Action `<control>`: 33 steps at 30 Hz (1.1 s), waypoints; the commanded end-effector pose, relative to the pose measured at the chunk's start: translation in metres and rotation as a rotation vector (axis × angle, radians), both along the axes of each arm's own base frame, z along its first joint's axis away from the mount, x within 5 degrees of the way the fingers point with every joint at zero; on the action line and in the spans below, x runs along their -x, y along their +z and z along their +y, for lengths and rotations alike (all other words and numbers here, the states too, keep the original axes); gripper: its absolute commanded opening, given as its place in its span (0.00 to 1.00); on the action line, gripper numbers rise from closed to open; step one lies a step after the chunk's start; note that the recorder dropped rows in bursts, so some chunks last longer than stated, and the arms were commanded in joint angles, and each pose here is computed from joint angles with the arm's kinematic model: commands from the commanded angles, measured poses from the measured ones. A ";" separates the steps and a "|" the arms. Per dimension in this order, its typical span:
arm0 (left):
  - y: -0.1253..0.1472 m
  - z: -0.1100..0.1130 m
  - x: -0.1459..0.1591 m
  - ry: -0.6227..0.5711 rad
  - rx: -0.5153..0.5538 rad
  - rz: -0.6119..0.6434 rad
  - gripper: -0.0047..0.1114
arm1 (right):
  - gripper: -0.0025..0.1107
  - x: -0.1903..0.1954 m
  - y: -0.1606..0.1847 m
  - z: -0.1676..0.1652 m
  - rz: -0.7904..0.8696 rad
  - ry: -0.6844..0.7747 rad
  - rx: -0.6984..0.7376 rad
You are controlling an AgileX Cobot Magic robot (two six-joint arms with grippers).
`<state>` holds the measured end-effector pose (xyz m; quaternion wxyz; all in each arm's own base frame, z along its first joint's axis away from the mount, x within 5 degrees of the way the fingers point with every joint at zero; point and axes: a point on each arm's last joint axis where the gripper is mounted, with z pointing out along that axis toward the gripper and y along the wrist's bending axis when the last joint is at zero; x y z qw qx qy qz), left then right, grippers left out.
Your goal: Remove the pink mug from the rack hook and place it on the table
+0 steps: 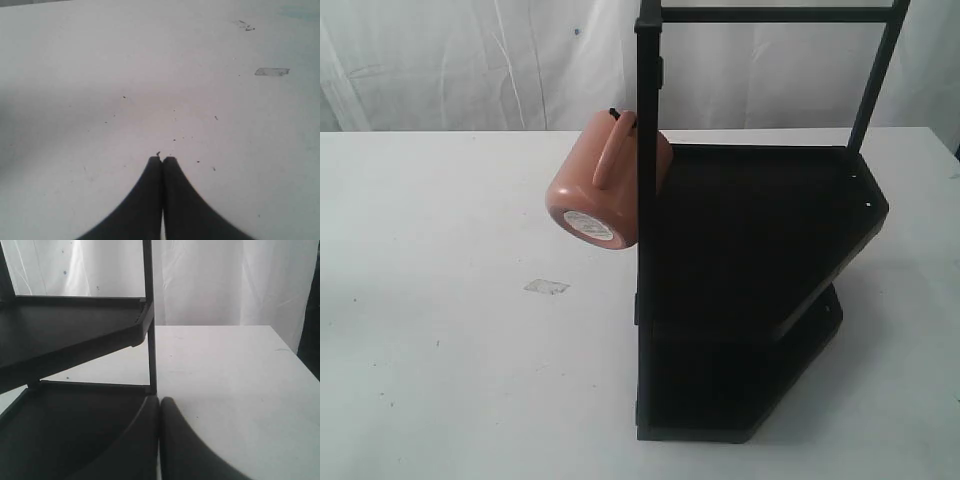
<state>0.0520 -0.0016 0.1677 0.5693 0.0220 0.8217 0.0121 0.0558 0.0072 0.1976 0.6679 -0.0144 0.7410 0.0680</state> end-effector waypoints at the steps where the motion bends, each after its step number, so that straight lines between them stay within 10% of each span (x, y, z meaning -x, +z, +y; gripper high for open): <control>1: -0.001 0.001 0.000 -0.039 -0.149 0.004 0.04 | 0.02 0.000 -0.001 0.000 -0.008 -0.001 0.000; 15: 0.005 0.001 -0.002 -0.048 -0.190 -0.070 0.04 | 0.02 0.000 -0.001 0.000 -0.008 -0.001 0.000; 20: 0.027 -0.001 -0.006 0.089 0.468 -0.305 0.04 | 0.02 0.000 -0.001 0.000 -0.008 -0.001 0.000; 27: 0.043 0.007 -0.005 0.157 0.769 -0.494 0.04 | 0.02 0.000 -0.001 0.000 -0.008 -0.001 0.000; 33: 0.123 -0.003 0.014 -0.040 0.518 -0.669 0.04 | 0.02 0.000 -0.001 0.000 -0.008 -0.001 0.000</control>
